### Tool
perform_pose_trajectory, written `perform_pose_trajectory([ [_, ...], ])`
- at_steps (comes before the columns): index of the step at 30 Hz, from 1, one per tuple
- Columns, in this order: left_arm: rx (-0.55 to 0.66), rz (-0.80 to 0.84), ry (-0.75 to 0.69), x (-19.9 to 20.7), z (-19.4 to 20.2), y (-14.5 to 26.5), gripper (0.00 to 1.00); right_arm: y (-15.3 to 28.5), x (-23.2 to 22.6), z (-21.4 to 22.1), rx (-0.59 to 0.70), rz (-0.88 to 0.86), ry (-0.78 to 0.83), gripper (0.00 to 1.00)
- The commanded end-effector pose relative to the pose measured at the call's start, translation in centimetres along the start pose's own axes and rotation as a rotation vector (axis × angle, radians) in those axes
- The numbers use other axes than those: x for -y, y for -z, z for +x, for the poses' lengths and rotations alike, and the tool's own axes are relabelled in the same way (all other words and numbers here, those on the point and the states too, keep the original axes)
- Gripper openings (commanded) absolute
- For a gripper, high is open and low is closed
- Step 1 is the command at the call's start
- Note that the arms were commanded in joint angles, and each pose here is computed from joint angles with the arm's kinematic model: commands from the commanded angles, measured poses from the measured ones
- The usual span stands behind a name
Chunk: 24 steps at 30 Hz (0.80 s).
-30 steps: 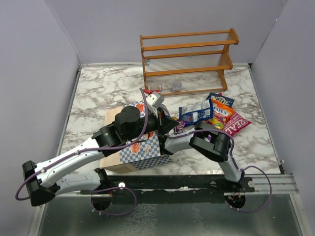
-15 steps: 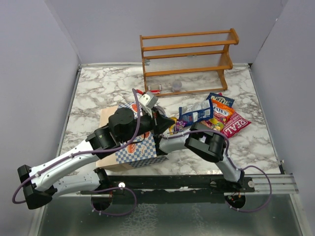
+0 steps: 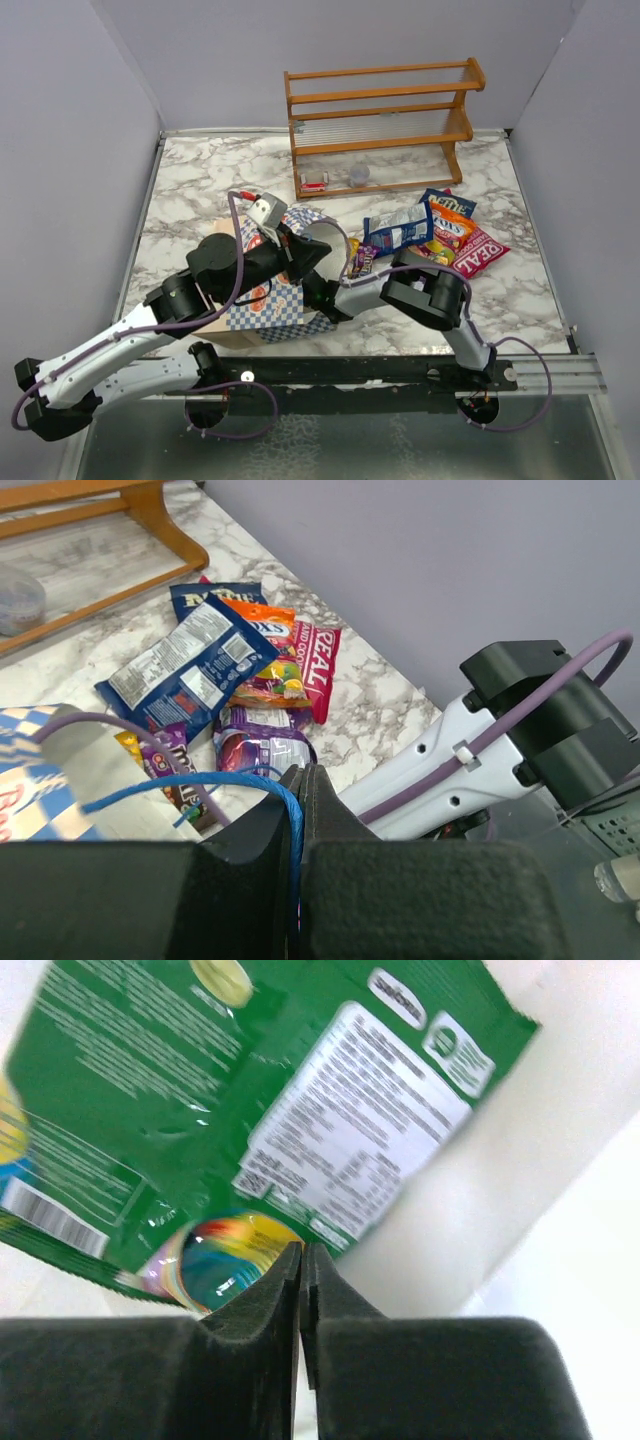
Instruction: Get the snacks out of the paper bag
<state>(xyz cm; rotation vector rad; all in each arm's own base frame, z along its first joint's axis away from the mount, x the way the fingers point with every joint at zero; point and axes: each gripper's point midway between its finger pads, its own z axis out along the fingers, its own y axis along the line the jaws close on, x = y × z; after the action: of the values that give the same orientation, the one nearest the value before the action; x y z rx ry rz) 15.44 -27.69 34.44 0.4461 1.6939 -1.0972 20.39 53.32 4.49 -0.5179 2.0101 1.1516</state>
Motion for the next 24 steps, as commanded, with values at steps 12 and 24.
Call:
perform_pose_trajectory([
  [12, 0.071, -0.111, -0.009, -2.1, -1.0, 3.0, 0.0, 9.0, -1.4, -7.2, 0.221, -0.032, 0.154, 0.01],
  [24, 0.088, 0.002, -0.022, 0.1, -2.0, 3.6, 0.0, 14.8, 1.0, -10.6, 0.307, 0.085, 0.14, 0.06],
])
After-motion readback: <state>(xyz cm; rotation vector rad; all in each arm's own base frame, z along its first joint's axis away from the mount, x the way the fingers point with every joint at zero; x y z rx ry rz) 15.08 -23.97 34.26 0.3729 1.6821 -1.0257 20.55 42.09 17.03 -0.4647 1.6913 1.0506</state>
